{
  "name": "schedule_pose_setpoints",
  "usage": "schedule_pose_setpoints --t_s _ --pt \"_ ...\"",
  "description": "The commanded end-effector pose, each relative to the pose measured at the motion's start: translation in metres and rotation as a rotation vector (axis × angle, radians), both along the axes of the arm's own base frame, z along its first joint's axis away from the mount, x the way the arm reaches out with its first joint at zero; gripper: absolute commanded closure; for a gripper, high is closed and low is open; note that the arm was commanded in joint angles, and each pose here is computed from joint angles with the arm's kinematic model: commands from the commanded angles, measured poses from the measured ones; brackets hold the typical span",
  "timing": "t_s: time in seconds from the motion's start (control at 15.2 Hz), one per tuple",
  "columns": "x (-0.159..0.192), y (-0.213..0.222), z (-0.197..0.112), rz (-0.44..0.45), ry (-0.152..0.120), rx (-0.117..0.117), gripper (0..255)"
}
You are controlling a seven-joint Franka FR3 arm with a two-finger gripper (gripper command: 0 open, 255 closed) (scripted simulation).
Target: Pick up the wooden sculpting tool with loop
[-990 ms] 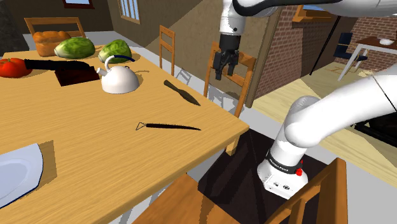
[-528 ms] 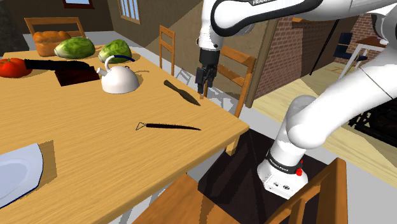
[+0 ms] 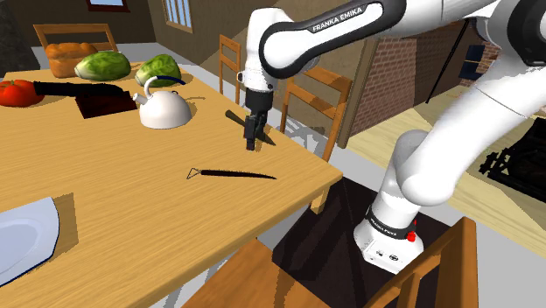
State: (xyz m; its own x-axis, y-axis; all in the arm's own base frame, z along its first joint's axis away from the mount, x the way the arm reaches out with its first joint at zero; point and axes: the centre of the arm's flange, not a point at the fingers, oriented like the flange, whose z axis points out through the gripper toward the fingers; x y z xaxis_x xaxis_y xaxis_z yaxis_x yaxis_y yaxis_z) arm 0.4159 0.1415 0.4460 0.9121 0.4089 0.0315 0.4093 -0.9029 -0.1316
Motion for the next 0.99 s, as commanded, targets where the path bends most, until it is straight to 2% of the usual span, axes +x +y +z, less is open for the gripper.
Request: schedule_pose_setpoints --t_s 0.0,0.33,0.92 --pt "0.004 0.025 -0.013 0.065 -0.012 0.010 0" --pt "0.012 0.075 -0.039 0.207 -0.038 0.030 0" --pt "0.012 0.075 -0.079 0.207 -0.038 0.030 0"
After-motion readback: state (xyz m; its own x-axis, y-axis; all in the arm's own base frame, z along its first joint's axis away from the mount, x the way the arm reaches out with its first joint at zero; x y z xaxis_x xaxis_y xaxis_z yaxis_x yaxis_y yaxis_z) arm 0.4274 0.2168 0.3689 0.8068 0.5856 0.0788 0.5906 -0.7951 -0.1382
